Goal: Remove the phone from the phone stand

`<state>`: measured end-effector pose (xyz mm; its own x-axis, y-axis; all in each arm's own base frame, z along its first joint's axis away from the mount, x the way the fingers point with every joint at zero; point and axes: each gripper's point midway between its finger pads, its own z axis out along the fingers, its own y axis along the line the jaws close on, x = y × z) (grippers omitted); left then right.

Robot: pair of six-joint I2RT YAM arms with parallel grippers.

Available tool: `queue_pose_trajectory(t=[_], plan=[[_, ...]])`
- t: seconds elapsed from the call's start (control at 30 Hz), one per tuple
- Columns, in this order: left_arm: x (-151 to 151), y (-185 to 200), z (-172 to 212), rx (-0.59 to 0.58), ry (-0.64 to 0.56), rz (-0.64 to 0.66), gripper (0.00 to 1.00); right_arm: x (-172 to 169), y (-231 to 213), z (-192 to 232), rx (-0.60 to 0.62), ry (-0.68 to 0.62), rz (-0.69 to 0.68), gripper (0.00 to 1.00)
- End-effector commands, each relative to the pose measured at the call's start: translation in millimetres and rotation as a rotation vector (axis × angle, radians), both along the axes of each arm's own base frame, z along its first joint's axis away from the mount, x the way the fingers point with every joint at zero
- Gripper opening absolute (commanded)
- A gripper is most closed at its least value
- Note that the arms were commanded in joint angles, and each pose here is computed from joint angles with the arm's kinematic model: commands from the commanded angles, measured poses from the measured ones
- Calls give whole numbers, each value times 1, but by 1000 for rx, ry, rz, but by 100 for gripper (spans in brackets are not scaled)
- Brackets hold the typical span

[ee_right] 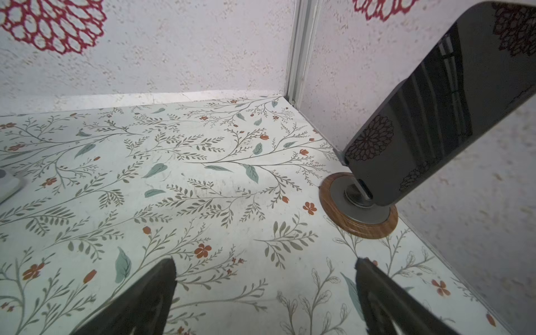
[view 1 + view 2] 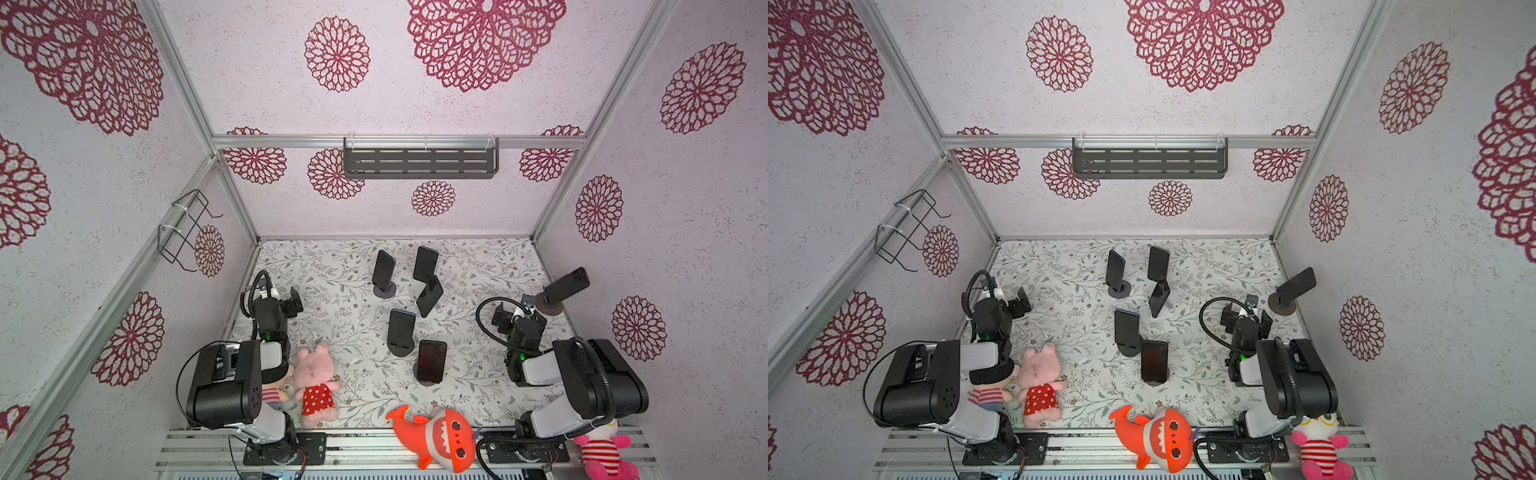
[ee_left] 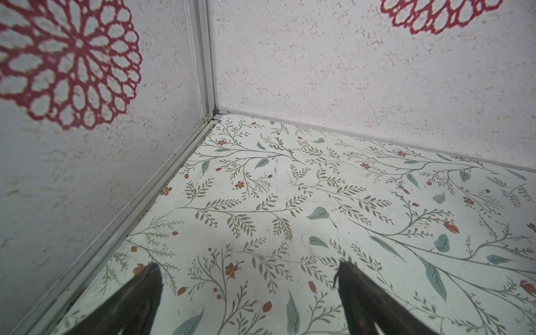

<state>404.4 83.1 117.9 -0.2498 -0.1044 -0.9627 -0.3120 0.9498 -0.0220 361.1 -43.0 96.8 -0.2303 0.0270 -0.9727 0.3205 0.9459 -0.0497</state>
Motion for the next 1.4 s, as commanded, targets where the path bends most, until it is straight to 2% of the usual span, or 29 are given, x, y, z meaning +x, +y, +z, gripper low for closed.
queue_pose_trajectory(t=[0.0,1.13,1.27,1.37], plan=[[-2,-1,2,13,-12,0,97,6,-2,20,8,-75,-14,99],[-2,-1,2,8,-13,-3,97,8,-1,20,17,-72,1,99],[-7,2,39,7,-4,35,97,18,4,35,-2,-3,17,99],[-17,-5,85,30,-71,73,97,18,5,66,0,19,23,99]])
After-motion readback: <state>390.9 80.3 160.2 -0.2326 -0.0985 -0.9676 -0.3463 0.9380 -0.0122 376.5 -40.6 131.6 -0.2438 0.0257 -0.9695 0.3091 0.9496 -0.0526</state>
